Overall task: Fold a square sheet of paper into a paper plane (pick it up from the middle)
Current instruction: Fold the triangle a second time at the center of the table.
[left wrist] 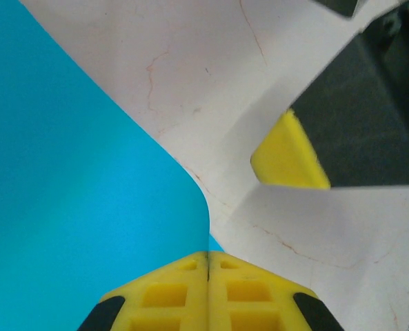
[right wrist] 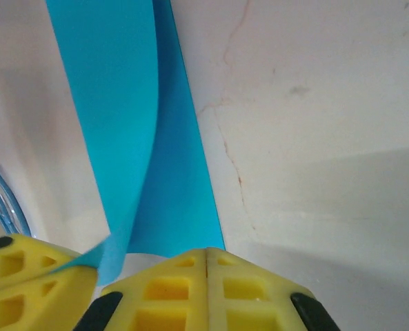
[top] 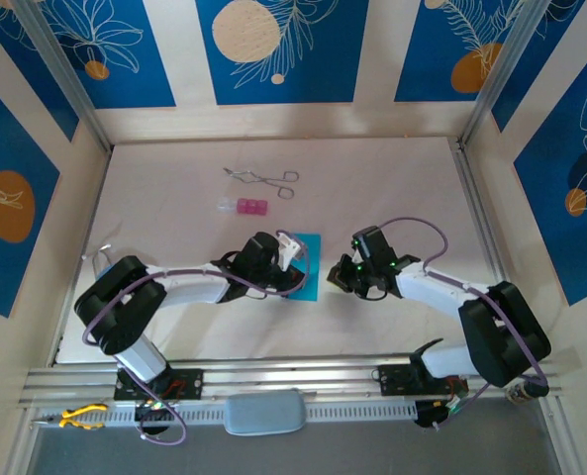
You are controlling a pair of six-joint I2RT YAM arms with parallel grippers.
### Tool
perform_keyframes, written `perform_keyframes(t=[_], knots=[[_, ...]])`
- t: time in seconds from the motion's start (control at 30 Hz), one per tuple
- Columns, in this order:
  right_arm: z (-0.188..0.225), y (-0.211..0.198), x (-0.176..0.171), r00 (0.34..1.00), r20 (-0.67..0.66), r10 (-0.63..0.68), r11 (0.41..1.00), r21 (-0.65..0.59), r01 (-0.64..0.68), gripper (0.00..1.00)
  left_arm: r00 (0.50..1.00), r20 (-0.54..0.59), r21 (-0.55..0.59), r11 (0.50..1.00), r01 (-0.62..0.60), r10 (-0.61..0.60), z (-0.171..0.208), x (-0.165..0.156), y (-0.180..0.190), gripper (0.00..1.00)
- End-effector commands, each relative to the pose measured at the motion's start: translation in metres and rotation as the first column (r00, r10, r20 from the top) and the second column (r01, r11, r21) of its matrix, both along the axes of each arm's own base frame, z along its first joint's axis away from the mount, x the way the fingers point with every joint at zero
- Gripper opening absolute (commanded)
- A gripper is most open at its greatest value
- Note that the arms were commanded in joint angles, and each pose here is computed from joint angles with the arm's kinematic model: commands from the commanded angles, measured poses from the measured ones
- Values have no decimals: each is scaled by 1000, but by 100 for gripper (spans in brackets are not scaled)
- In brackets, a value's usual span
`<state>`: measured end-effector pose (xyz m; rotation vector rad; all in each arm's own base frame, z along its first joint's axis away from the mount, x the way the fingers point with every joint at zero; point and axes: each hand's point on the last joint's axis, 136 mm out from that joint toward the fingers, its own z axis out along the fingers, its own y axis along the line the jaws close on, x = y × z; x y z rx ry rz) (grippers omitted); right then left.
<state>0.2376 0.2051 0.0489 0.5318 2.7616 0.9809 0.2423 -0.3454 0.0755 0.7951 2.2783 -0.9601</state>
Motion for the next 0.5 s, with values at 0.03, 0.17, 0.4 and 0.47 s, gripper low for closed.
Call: perform_keyframes(t=[0.03, 0.17, 0.4, 0.47], knots=[[-3, 15, -1, 1000, 2, 14, 1000, 22, -14, 0, 1000, -24, -35, 999, -14, 13, 7, 4, -6, 0], [-9, 20, -1, 1000, 6, 1, 1000, -6, -1, 0, 999, -29, -37, 999, -25, 24, 7, 6, -6, 0], [-15, 29, -3, 1000, 7, -4, 999, 37, 4, 0, 998, -41, -26, 999, -38, 37, 4, 7, -5, 0], [-17, 32, -4, 1000, -7, 3, 999, 41, -3, 0, 998, -43, -25, 999, -39, 38, 3, 7, -5, 0]])
